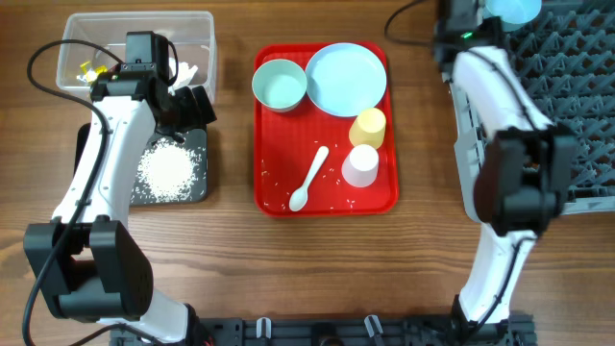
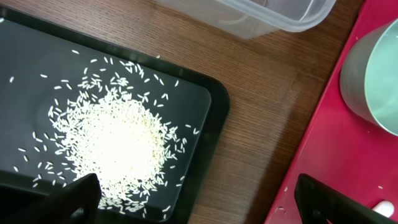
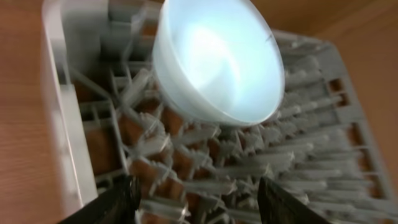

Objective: Sort waste into correct bins and load items into the dishwasher rack
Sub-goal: 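Lower the plate into the rack slots with the right gripper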

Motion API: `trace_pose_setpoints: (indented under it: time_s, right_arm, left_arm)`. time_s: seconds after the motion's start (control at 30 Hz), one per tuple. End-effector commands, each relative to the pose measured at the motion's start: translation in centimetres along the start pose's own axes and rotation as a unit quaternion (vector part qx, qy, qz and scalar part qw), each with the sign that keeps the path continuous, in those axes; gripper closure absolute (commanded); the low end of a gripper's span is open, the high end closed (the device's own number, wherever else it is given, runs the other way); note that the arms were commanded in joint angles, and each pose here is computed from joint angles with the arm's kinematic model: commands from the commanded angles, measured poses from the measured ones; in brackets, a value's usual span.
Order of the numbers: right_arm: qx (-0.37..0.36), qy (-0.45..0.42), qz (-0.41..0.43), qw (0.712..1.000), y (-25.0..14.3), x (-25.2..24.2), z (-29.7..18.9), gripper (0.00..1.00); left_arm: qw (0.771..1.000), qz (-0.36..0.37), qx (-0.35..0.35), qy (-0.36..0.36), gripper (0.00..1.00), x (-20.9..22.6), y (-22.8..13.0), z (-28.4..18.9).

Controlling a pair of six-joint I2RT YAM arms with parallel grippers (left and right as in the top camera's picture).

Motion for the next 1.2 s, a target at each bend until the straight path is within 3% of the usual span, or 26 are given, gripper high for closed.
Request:
trace_pose_setpoints:
  time_s: [0.0,0.1,0.2,0.3,0.57,0.77,0.97,1.03,1.1,1.17]
  right_arm:
    - [-0.041,0.152,0.168,0.973,5.7,-5.1,-4.2,0.36]
    - [-0.016,0.192,0.242,0.951,5.5,-8.3,-2.6,0.37]
    - [0.022,0.221,0.318,0.922,3.9,-11.3,0.7,0.46]
    - [0.042,0.226,0.347,0.909,2.6,-12.5,3.2,0.47]
    - [0.057,0.250,0.376,0.890,1.8,-9.7,6.3,0.48]
    - [0.094,0.265,0.394,0.875,0.0,-7.7,8.5,0.63]
    - [0.098,0.263,0.392,0.876,-0.6,-7.0,9.4,0.64]
    - [0.099,0.263,0.392,0.876,-0.7,-6.9,9.6,0.70]
    - [0.098,0.245,0.391,0.882,-0.9,-7.2,9.8,0.96]
    - [0.093,0.212,0.379,0.896,-0.9,-8.2,9.4,0.96]
  left_arm:
    - [1.000,-0.009,0.008,-0.002,0.00,0.0,-0.2,0.5]
    - [1.000,-0.009,0.008,-0.002,0.00,0.0,-0.2,0.5]
    - [1.000,-0.009,0.008,-0.002,0.00,0.0,-0.2,0.5]
    - [1.000,-0.009,0.008,-0.002,0.00,0.0,-0.2,0.5]
    - [1.000,-0.009,0.008,-0.002,0.00,0.0,-0.2,0.5]
    - [1.000,-0.009,0.008,-0.002,0.00,0.0,-0.2,0.5]
    - [1.000,-0.009,0.008,-0.002,0.00,0.0,-0.2,0.5]
    - [1.000,-0.009,0.008,-0.002,0.00,0.0,-0.2,0.5]
    - [1.000,-0.009,0.008,-0.002,0.00,0.0,-0.2,0.5]
    - [1.000,-0.009,0.008,-0.002,0.00,0.0,-0.2,0.5]
Point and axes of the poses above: each gripper's point midway between its finger pads, its own z axis out along the fingers, its own x axis along the line the jaws close on, y = z × x, the point moved 7 cm from there along -z, back along the fingers, and after that the axes turned 10 degrees about z, right-handed, at the moved point
